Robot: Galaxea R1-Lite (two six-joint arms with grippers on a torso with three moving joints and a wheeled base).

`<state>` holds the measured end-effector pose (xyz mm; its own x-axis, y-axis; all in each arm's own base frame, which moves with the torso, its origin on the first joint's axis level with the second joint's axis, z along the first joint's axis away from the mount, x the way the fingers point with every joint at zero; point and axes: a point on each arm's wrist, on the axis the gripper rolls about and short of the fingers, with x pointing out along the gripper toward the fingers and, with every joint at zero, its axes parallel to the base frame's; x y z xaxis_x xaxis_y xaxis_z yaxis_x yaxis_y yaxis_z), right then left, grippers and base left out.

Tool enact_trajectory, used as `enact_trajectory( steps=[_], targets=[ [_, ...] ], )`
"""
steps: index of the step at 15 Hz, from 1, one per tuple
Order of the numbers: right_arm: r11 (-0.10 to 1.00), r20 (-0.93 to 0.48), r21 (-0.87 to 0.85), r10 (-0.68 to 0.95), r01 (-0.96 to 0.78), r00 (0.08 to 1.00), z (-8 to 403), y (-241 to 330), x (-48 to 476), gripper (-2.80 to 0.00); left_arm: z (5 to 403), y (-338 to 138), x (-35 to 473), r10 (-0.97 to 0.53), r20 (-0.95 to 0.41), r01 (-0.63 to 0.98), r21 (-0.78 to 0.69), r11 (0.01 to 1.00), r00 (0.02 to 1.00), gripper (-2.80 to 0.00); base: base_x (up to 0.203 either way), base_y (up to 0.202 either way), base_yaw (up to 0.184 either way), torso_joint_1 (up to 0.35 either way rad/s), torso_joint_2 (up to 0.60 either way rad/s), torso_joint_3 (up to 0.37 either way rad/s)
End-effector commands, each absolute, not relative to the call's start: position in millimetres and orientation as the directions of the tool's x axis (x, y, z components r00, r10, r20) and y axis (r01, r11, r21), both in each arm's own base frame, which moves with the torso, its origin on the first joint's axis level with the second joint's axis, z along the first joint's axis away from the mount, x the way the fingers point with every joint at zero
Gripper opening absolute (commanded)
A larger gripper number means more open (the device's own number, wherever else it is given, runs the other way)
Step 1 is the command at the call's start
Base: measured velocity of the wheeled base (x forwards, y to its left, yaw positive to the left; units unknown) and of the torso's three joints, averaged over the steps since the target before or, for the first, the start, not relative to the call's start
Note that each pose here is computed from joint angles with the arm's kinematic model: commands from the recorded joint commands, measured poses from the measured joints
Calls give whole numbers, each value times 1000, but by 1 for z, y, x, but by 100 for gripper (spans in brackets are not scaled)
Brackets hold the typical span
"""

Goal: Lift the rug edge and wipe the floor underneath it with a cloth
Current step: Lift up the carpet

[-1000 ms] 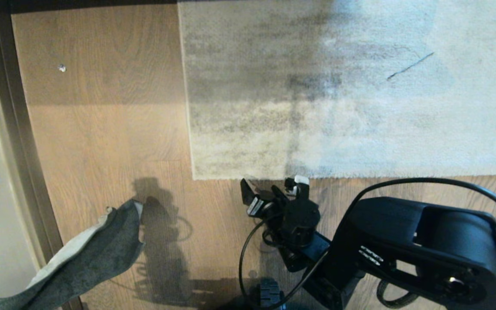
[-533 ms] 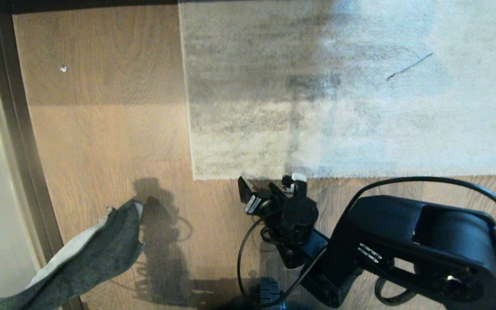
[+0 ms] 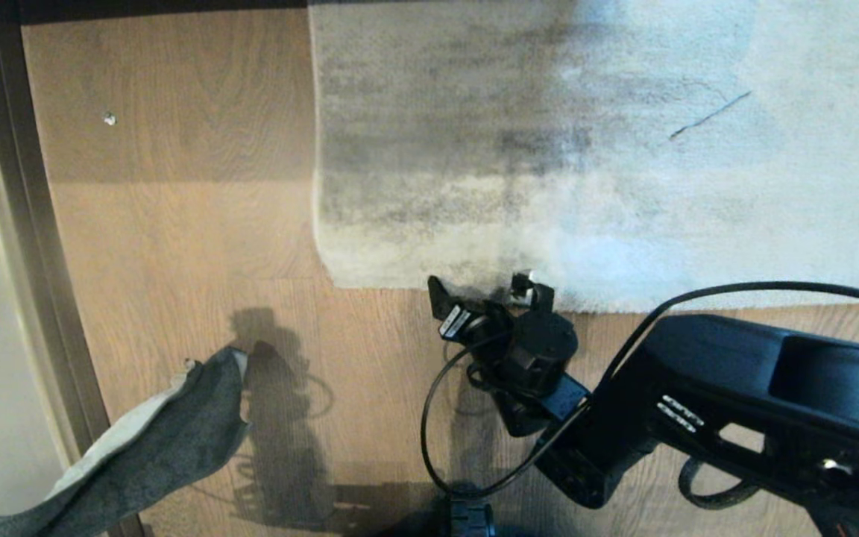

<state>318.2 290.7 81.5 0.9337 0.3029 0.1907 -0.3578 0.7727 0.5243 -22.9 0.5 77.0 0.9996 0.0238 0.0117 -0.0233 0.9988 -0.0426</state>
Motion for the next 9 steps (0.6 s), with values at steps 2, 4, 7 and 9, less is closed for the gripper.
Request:
enact_trajectory(
  steps=[2, 4, 7, 9],
  targets=[
    [745, 268, 538, 291, -394, 918, 106, 287, 311, 0, 77, 0, -23, 25, 12, -24, -43, 999, 1000, -280, 0, 0, 0, 0, 0, 0],
    [745, 287, 528, 294, -407, 912, 115, 286, 309, 0, 77, 0, -23, 25, 12, -24, -43, 999, 1000, -280, 0, 0, 0, 0, 0, 0],
    [735, 311, 520, 312, -436, 898, 128, 290, 298, 0, 77, 0, -23, 25, 12, -24, -43, 999, 1000, -280, 0, 0, 0, 0, 0, 0],
    [723, 316, 510, 346, -466, 883, 136, 296, 281, 0, 77, 0, -23, 25, 12, -24, -43, 999, 1000, -280, 0, 0, 0, 0, 0, 0]
  ],
)
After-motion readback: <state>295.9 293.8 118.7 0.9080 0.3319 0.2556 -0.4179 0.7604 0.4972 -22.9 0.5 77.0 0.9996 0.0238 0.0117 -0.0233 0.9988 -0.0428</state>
